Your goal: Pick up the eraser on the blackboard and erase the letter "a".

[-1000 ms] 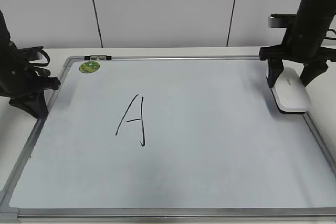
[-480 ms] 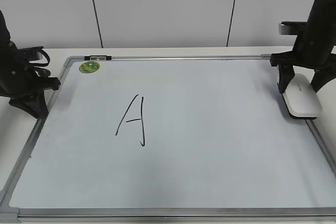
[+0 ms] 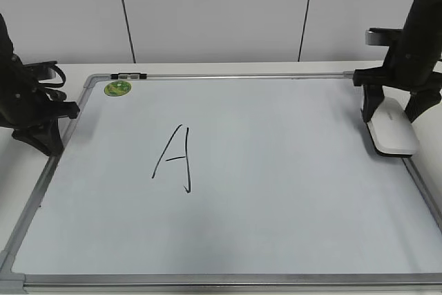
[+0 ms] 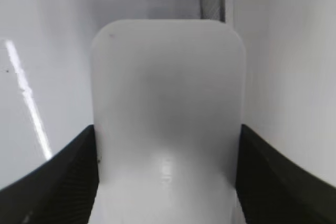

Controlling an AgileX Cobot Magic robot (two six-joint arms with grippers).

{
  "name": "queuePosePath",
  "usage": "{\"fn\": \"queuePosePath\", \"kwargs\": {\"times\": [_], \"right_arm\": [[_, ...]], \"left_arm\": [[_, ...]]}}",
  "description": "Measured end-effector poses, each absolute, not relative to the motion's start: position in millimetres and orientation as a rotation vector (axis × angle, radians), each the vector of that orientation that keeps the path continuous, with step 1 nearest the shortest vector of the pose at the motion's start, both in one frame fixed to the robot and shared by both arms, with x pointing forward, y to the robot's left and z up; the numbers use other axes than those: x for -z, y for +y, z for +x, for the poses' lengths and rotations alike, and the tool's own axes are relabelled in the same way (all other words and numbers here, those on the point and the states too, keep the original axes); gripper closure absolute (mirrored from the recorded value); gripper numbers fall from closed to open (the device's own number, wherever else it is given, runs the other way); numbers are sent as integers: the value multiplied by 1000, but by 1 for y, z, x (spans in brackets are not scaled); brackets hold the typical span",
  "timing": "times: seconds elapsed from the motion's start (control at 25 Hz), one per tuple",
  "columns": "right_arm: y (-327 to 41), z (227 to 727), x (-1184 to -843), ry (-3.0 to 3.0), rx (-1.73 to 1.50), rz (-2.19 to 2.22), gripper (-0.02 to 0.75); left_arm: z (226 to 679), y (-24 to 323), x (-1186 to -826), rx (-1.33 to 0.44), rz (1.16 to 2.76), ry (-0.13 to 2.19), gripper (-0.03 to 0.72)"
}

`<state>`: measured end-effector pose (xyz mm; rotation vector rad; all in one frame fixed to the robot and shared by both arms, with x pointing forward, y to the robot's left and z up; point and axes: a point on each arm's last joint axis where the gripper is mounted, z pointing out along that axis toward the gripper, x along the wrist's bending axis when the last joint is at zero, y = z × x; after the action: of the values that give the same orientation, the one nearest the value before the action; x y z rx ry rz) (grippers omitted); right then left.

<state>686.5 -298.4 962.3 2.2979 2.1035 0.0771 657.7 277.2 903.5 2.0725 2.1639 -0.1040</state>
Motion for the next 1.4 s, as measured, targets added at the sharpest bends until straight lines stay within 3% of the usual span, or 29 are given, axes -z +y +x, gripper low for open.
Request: {"fn": "queuePosePath", "kwargs": {"times": [1.4], "right_arm": [[-295,690,-938,2204,-66,2289,207]], "left_arm": [[658,277,-904,104,2073,2164,633]]}}
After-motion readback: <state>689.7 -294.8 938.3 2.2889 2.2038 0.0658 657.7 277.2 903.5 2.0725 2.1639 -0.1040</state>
